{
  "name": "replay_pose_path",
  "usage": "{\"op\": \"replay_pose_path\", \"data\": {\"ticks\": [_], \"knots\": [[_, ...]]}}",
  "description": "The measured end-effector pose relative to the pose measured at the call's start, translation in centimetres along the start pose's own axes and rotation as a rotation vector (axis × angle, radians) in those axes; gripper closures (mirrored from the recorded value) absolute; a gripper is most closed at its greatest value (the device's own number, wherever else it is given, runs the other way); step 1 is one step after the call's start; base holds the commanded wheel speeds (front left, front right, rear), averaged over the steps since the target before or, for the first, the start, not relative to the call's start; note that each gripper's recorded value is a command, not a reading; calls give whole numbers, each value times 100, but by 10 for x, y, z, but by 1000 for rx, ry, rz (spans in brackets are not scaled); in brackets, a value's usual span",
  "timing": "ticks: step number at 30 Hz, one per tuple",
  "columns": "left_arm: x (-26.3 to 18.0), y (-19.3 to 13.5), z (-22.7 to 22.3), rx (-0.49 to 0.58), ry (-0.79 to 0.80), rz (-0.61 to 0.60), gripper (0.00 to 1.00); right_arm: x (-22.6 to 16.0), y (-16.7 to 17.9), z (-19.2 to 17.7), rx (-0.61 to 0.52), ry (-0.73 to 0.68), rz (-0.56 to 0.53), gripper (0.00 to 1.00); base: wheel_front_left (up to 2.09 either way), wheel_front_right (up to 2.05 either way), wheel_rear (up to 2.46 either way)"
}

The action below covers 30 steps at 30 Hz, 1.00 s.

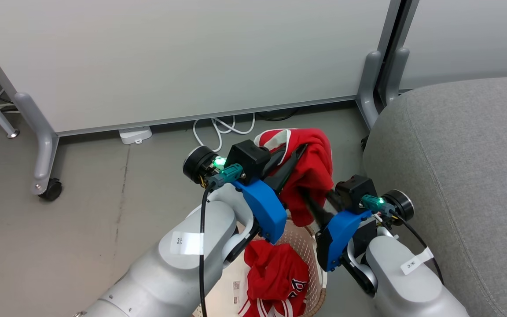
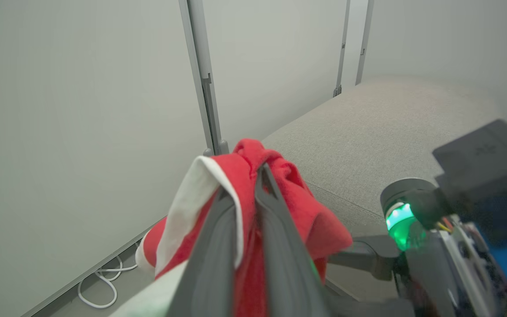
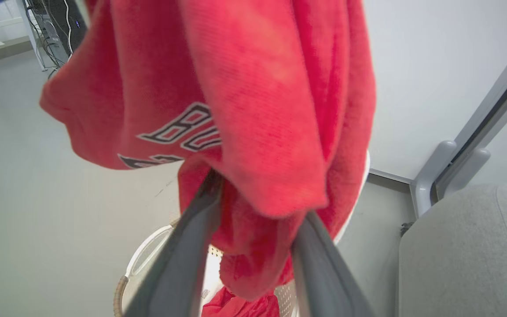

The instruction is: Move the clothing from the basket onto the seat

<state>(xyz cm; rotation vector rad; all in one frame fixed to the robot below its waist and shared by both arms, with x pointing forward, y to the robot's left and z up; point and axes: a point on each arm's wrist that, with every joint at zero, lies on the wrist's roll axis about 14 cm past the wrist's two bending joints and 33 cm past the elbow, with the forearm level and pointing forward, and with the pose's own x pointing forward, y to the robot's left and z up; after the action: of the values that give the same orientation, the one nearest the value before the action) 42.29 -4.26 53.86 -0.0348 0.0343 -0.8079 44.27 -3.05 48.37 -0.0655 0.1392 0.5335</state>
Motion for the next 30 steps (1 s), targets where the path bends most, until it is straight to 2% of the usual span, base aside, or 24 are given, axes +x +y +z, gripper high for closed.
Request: {"op": "replay_pose_path", "data": {"ticks": [20, 22, 23, 24, 25, 30], "knots": [[2, -7, 7, 6, -13, -10, 100, -10, -7, 5, -5, -40, -22, 100, 0, 0, 0], [1, -8, 6, 4, -11, -10, 81, -10, -7, 6, -4, -40, -24, 100, 0, 0, 0], [1, -8, 6, 3, -11, -10, 58, -11, -7, 6, -5, -43, -24, 100, 0, 0, 0], [1, -9, 6, 2, -12, -11, 15, -11, -7, 7, -6, -45, -24, 100, 0, 0, 0], [1, -9, 7, -1, -16, -10, 0, -11, -7, 7, -6, -46, -25, 100, 0, 0, 0], [0, -9, 8, -1, -20, -7, 0, -13, -6, 8, -6, -49, -24, 100, 0, 0, 0]]}}
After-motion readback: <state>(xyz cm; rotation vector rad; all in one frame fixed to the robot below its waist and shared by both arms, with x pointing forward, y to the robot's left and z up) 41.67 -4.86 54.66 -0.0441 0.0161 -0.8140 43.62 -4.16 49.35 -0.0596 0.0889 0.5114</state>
